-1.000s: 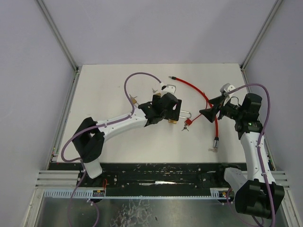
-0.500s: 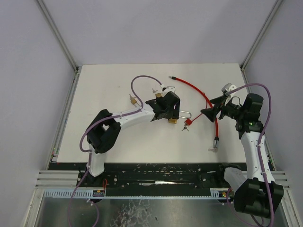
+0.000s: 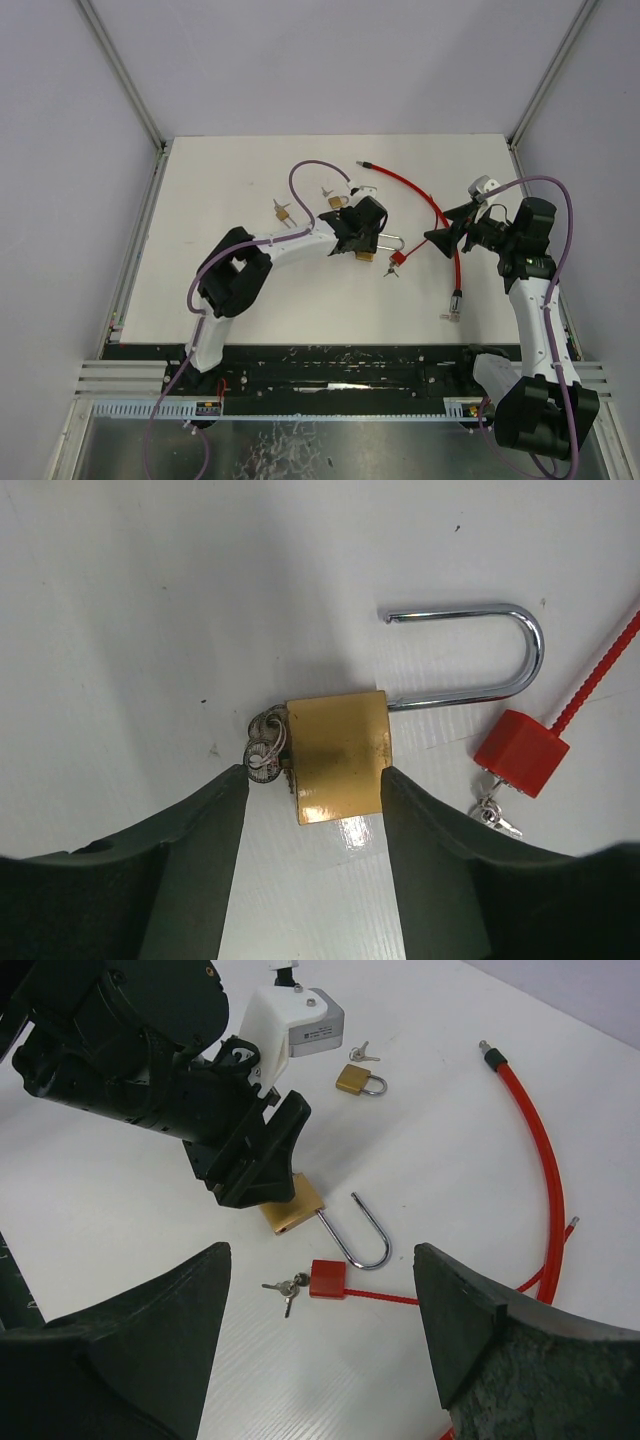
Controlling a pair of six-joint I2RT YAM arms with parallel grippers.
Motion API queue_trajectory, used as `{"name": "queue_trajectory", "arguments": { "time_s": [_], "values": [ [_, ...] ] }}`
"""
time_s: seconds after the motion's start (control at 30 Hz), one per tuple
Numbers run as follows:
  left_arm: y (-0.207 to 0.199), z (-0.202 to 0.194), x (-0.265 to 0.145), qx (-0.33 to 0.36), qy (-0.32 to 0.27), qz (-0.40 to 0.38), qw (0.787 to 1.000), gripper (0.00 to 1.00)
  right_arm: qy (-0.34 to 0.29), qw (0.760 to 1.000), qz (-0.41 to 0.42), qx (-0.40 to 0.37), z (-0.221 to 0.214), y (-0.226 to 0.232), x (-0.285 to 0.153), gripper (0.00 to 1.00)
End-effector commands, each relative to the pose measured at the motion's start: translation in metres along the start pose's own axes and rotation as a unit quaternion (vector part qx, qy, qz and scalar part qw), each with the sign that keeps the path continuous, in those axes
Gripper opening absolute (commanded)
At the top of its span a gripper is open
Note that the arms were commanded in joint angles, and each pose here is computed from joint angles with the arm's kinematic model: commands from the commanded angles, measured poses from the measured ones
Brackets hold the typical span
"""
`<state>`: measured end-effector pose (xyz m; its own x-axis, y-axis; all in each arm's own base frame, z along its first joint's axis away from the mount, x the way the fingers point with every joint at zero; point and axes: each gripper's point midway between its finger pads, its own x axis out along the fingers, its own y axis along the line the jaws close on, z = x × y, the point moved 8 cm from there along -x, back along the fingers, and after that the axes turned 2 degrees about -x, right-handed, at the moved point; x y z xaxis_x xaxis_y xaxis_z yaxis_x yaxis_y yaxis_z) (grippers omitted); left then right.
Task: Lock with the key
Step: Pick up the lock from the center of the board.
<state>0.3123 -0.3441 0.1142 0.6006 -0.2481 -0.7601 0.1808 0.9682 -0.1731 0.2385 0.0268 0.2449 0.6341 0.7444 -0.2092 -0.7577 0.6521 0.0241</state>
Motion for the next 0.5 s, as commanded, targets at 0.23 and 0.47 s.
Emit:
{"name": "queue_trajectory", "arguments": {
  "time_s": [0.23,0.47],
  "values": [
    [-0.012,0.016,-0.007,0.007,-0.023,-0.007,1.0,0.59,-0.019,1.0,0.0,-0.018,0.006,0.002,-0.003,0.8],
    [-0.012,-0.007,0.008,0.007,-0.013,0.003,1.0,0.59,-0.019,1.0,0.009,-0.013,0.004,0.002,-0.002,0.8]
  ]
}}
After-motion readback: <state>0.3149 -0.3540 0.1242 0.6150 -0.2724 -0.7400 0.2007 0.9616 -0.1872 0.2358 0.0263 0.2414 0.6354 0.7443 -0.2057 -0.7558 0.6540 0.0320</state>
